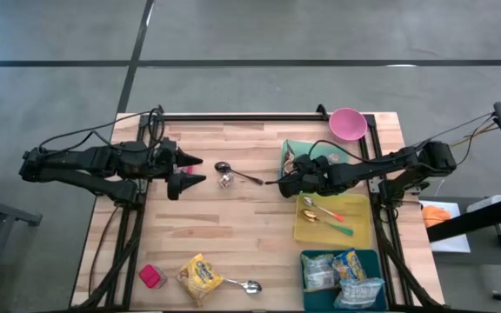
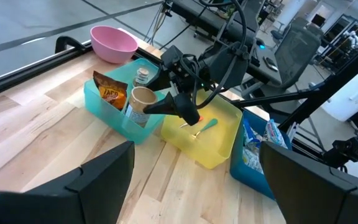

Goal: Pick & Place Food Item
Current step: Put the golden seasoning bottle into the green bin

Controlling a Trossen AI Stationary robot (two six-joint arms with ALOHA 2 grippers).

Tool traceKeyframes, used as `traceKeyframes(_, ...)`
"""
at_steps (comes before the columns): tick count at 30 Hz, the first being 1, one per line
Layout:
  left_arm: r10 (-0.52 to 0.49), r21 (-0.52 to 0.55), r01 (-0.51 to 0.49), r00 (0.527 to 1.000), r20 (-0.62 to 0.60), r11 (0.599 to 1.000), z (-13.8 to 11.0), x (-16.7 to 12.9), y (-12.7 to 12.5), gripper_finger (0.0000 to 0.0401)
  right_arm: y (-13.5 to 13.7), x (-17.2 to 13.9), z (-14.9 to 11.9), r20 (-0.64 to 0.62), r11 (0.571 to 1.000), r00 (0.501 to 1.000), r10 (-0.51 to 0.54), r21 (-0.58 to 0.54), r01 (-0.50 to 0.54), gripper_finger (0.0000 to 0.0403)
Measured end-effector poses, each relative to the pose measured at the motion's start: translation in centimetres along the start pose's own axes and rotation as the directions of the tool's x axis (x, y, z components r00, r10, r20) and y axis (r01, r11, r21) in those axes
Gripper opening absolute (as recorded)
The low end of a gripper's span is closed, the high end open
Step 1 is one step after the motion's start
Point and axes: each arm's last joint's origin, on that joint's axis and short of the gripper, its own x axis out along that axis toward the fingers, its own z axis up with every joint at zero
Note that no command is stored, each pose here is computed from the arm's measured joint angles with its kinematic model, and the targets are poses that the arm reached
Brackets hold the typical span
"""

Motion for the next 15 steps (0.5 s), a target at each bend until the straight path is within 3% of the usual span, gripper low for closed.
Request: traceKeyframes(15,0.0,-0.003,0.0,1.0,0.0,1.0,0.0,0.0,0.0,0.0349,0.32,-0.04,-0.01,-0.03,0.998,0.998,0.051,-0.027,-0.052,0.0314)
